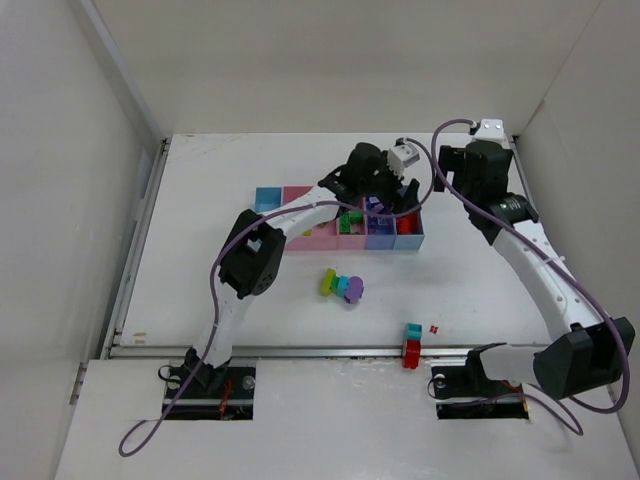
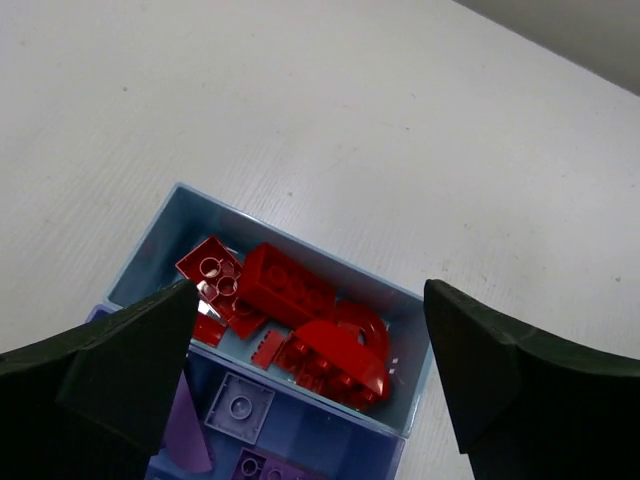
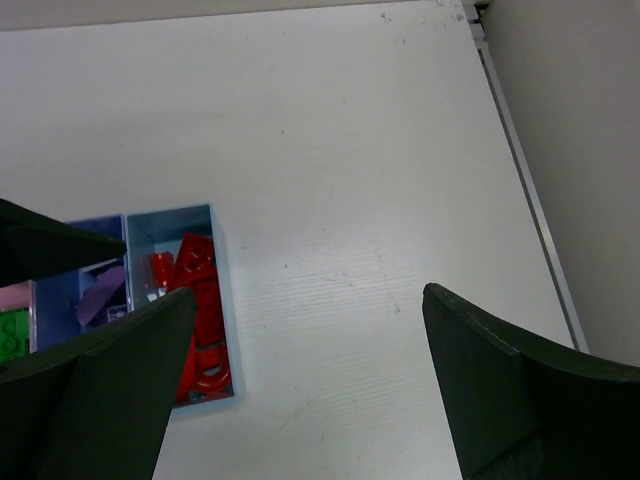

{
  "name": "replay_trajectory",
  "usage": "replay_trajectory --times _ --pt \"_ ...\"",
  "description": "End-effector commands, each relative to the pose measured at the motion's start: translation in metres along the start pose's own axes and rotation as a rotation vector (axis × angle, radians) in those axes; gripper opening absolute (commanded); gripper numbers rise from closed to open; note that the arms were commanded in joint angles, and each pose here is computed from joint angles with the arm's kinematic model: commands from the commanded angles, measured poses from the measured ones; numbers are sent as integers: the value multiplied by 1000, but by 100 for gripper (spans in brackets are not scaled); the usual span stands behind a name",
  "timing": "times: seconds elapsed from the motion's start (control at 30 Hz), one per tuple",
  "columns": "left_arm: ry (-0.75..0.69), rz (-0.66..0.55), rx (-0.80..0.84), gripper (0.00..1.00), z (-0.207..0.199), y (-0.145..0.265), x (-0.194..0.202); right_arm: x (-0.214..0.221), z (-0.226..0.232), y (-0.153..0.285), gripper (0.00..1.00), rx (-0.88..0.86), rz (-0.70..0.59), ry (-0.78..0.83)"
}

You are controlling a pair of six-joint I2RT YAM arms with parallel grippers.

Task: Sort the legos into containers by color

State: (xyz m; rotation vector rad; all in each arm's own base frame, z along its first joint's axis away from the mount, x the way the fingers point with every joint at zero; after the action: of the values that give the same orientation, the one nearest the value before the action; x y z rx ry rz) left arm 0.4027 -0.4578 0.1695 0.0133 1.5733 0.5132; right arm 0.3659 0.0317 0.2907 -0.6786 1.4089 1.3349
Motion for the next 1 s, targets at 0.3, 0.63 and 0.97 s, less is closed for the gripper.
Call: replay_trajectory --times 0.3,0.63,0.97 --pt "-342 57 -245 100 -2 136 -43 -19 9 73 100 -222 60 -35" --pt "-100 2 -569 100 -3 261 -12 128 26 148 100 -112 667 -122" --pt "-105 -53 -583 100 -45 306 23 247 15 215 93 -22 1013 -119"
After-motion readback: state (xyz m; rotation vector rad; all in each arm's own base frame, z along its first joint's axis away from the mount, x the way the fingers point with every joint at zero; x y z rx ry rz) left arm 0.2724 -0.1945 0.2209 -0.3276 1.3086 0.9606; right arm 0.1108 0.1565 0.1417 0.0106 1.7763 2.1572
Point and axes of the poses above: each gripper's point midway between its finger pads, its own y axis back along the fingers, its own z axis along the line the jaws close on, x = y × z, the point moved 3 cm from there along y, back along the fingers, and after that the axes turned 14 degrees about -y, right-handed, at the moved point
